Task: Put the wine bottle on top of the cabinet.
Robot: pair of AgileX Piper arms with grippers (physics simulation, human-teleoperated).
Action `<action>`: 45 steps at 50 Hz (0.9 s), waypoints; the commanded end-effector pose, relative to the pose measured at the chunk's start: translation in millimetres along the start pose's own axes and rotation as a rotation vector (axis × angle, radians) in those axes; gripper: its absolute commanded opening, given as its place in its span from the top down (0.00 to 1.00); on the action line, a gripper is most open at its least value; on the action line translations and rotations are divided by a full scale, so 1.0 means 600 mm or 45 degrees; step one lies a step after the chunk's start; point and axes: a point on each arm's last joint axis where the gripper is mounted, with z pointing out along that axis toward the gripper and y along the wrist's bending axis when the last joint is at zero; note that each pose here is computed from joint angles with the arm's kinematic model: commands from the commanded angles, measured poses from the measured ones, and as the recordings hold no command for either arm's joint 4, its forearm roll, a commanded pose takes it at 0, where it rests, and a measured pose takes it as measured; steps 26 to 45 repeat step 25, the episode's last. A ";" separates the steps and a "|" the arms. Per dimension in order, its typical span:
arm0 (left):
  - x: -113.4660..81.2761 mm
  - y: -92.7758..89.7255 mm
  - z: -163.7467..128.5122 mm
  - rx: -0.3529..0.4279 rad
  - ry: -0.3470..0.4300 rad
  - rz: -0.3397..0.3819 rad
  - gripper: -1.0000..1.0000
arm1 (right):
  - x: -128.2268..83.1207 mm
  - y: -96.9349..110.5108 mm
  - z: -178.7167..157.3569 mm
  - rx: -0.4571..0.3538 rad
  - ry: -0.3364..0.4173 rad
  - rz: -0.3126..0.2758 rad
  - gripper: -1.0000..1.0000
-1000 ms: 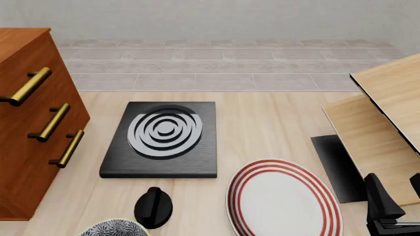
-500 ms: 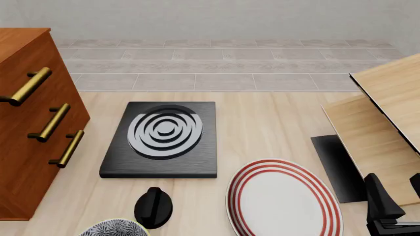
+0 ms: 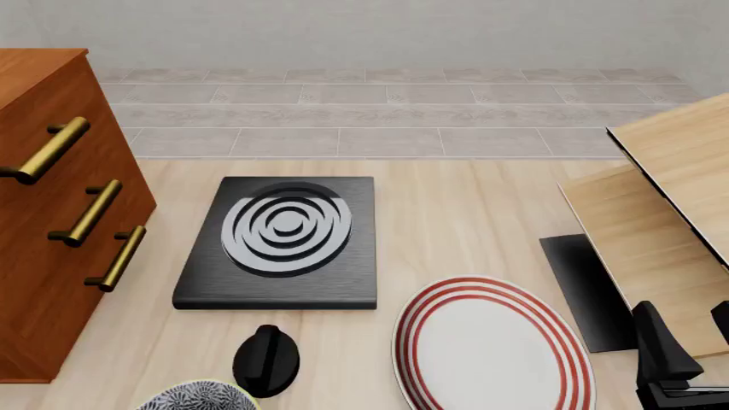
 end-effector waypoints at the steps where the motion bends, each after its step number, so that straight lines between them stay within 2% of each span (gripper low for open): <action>1: -0.023 0.000 -0.029 0.026 -0.027 -0.050 0.00 | 0.000 0.000 0.000 0.000 0.000 0.000 0.00; 25: -0.017 -0.005 -0.071 0.080 -0.004 -0.120 0.00 | 0.000 0.000 0.000 0.000 0.000 0.000 0.00; 45: -0.017 -0.005 -0.071 0.080 -0.004 -0.120 0.00 | 0.000 0.000 0.000 0.000 0.000 0.000 0.00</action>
